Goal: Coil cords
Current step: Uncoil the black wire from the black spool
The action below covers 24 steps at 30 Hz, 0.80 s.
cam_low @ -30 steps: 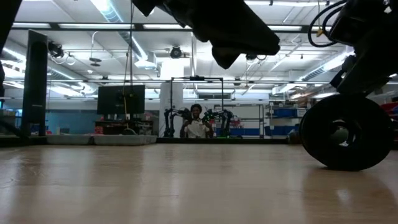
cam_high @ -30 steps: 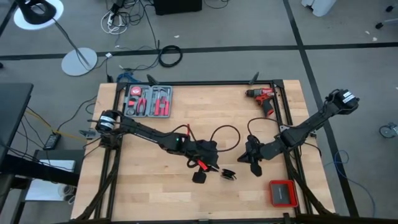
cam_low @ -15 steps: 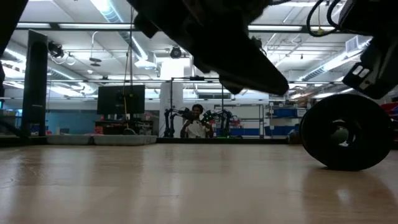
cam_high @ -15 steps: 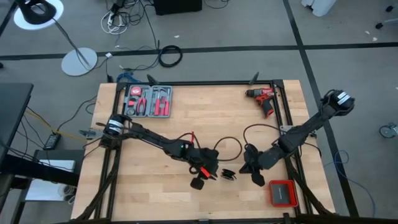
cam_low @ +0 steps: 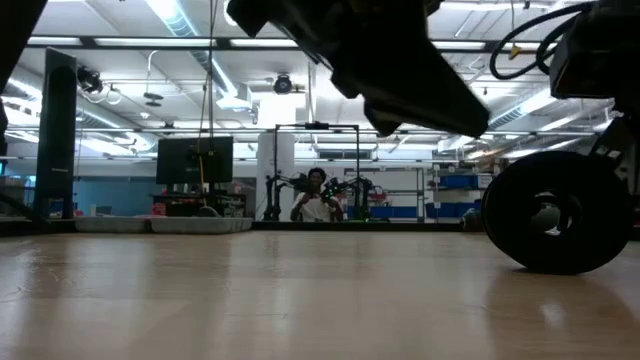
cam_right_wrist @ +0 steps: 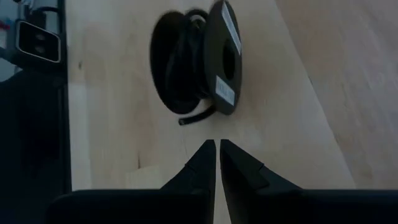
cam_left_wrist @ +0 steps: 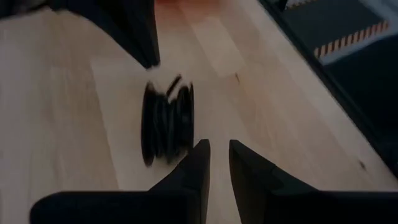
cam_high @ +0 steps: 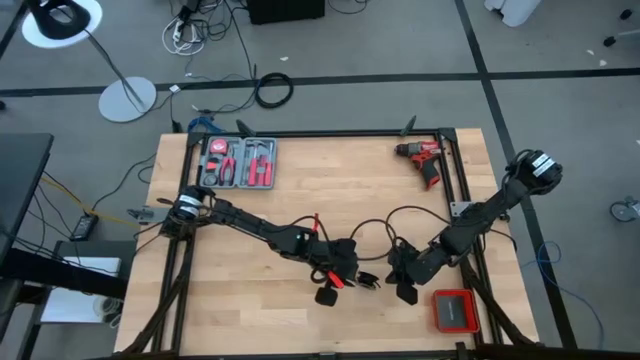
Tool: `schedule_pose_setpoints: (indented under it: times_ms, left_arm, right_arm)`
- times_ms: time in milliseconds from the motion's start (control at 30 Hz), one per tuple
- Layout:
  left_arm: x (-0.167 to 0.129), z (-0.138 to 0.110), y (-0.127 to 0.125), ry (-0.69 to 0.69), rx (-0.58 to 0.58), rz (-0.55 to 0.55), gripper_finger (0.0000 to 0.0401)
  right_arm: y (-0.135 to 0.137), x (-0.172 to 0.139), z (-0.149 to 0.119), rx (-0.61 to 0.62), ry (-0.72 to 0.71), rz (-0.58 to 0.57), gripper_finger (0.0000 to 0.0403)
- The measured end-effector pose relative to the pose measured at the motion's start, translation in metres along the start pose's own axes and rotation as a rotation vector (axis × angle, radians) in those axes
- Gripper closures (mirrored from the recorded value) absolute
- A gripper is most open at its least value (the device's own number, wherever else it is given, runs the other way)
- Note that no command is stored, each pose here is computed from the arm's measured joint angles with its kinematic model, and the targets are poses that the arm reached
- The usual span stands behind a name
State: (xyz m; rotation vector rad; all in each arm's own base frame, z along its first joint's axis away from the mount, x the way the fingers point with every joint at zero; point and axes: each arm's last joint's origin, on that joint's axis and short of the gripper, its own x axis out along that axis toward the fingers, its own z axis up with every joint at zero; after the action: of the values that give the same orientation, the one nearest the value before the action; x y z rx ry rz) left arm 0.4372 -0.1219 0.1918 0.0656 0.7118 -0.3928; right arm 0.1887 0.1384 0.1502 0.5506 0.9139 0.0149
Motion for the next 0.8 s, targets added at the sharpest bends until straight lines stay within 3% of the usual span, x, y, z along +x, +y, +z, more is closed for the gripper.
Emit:
schedule_pose_setpoints:
  times_ms: [567,800]
  left_arm:
    - [0.000,0.006,-0.003,-0.058,-0.018,0.076,0.0338]
    - [0.008,-0.007,-0.007,-0.212,-0.025,0.054,0.0338]
  right_arm:
    - [0.013,-0.007,-0.019,-0.104,-0.172,-0.073,0.0378]
    - [0.018,-0.012,-0.030,-0.147,-0.249,-0.108,0.0378]
